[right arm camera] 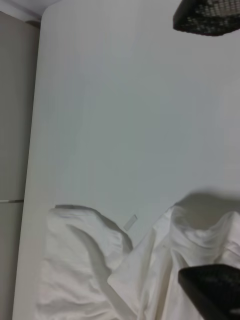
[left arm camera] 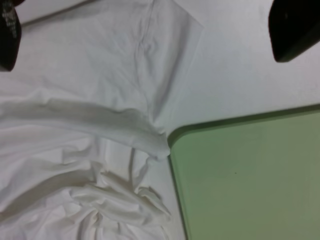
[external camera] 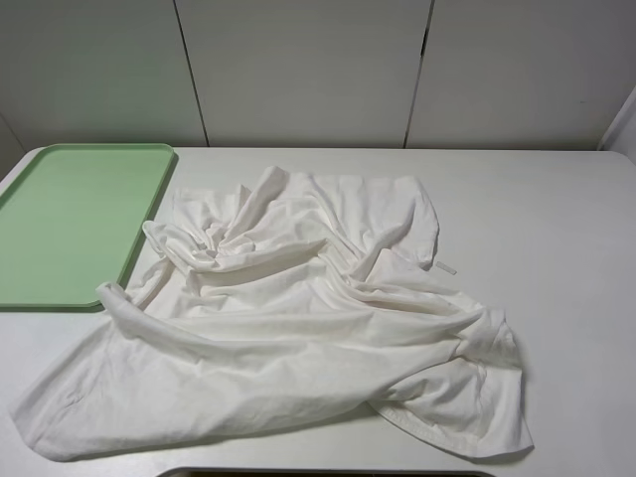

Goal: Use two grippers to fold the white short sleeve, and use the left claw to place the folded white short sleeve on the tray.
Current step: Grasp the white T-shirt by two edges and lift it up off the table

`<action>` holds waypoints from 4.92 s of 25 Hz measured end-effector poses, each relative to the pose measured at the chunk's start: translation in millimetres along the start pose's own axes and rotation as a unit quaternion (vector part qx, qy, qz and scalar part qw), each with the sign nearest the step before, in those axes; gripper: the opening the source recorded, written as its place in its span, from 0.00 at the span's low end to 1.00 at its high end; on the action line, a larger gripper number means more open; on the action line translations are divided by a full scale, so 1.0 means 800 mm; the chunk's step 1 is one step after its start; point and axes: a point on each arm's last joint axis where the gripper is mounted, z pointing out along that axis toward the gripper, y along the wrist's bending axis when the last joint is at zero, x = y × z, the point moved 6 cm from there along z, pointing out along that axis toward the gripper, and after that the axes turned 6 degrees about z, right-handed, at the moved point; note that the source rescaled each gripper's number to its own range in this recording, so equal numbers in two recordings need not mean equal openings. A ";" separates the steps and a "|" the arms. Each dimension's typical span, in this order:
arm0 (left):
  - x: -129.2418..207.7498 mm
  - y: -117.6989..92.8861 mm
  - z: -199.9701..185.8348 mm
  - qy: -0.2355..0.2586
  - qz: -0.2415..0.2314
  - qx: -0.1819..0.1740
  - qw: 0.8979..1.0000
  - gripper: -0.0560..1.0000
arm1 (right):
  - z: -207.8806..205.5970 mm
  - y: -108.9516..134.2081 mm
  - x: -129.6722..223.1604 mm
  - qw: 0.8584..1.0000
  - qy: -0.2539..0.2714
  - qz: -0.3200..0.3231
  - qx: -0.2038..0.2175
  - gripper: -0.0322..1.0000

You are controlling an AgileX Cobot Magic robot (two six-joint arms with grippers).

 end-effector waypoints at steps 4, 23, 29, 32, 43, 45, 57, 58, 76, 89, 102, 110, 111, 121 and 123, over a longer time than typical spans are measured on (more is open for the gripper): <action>0.000 0.000 0.000 0.000 0.000 0.000 1.000 1.00 | 0.000 0.000 0.000 1.000 0.000 0.000 0.000 1.00; 0.000 0.000 0.000 0.000 0.000 0.000 1.000 1.00 | 0.000 0.000 0.000 1.000 0.000 0.000 0.000 1.00; -0.001 0.000 0.000 -0.002 0.000 0.000 1.000 1.00 | 0.000 0.000 0.000 1.000 0.000 0.000 0.000 1.00; -0.001 0.000 0.000 -0.004 0.000 0.000 1.000 1.00 | 0.000 0.000 0.000 1.000 0.000 0.000 0.000 1.00; -0.001 0.000 0.000 -0.004 0.000 -0.001 1.000 1.00 | 0.000 0.001 0.000 1.000 0.000 -0.002 -0.005 1.00; -0.002 0.000 0.000 -0.004 0.000 -0.001 1.000 1.00 | 0.000 0.002 0.000 1.000 0.000 -0.007 -0.016 1.00; -0.002 0.003 0.000 -0.005 0.002 -0.007 1.000 1.00 | -0.002 0.009 0.001 0.998 -0.001 -0.028 -0.063 1.00; -0.002 0.002 0.000 -0.006 0.002 -0.006 1.000 1.00 | -0.002 0.009 0.001 0.998 -0.001 -0.026 -0.063 1.00; -0.111 -0.031 -0.004 0.055 0.111 0.145 0.982 0.99 | 0.032 0.041 -0.046 0.975 0.103 -0.108 -0.163 1.00; -0.152 -0.041 0.094 0.168 0.119 0.247 0.947 0.98 | 0.136 0.098 -0.067 0.901 0.237 -0.253 -0.260 1.00; -0.149 -0.040 0.120 0.199 0.118 0.259 0.938 0.98 | 0.224 0.138 0.003 0.818 0.352 -0.351 -0.290 1.00; -0.143 -0.041 0.116 0.214 0.122 0.266 0.932 0.98 | 0.259 0.135 0.040 0.775 0.396 -0.399 -0.288 1.00; -0.143 -0.041 0.116 0.215 0.122 0.266 0.932 0.98 | 0.264 0.132 0.046 0.767 0.405 -0.408 -0.285 1.00; -0.143 -0.041 0.116 0.215 0.122 0.266 0.932 0.98 | 0.296 0.127 0.093 0.723 0.456 -0.435 -0.282 1.00; -0.143 -0.041 0.116 0.215 0.122 0.266 0.932 0.98 | 0.298 0.127 0.098 0.719 0.462 -0.436 -0.282 1.00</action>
